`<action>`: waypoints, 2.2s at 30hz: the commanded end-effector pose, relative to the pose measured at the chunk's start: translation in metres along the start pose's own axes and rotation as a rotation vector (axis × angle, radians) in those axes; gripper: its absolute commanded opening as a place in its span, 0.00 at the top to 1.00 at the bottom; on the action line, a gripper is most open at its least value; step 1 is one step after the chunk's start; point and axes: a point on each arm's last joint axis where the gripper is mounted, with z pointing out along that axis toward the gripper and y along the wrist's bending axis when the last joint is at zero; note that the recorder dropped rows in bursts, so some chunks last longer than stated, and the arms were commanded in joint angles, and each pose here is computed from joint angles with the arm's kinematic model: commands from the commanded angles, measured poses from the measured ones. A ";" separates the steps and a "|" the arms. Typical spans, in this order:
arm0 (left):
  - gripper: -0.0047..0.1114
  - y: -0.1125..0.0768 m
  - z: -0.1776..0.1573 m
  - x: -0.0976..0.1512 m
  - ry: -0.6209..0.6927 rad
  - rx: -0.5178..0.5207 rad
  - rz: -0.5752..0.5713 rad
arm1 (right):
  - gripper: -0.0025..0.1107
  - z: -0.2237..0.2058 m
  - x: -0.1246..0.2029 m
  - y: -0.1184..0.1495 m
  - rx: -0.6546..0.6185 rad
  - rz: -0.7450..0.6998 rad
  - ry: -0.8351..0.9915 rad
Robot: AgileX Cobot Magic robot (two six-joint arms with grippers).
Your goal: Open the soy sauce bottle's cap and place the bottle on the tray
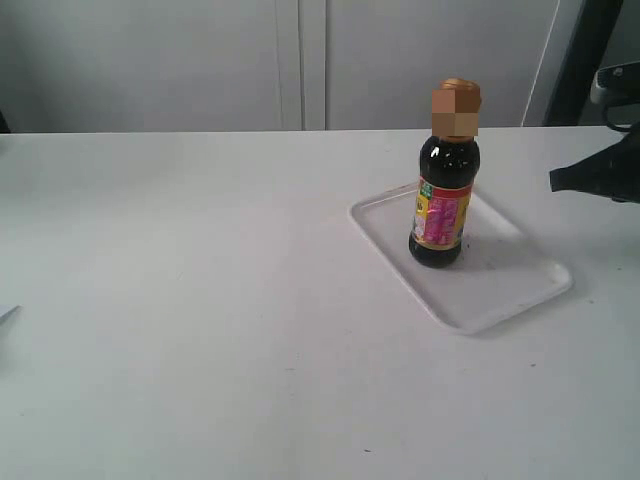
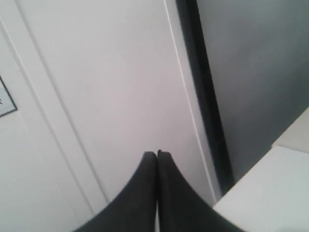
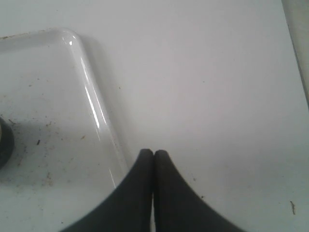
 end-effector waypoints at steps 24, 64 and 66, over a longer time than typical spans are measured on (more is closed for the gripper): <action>0.96 0.100 -0.084 0.010 0.406 -1.076 0.113 | 0.98 0.001 0.000 0.000 0.001 -0.047 0.002; 0.96 0.009 -0.125 0.050 0.988 -0.296 -0.246 | 0.98 -0.109 -0.032 0.034 -0.148 -0.154 0.084; 0.96 0.005 -0.130 0.053 0.976 -0.294 -0.249 | 0.98 -0.117 -0.032 0.037 -0.157 -0.167 0.076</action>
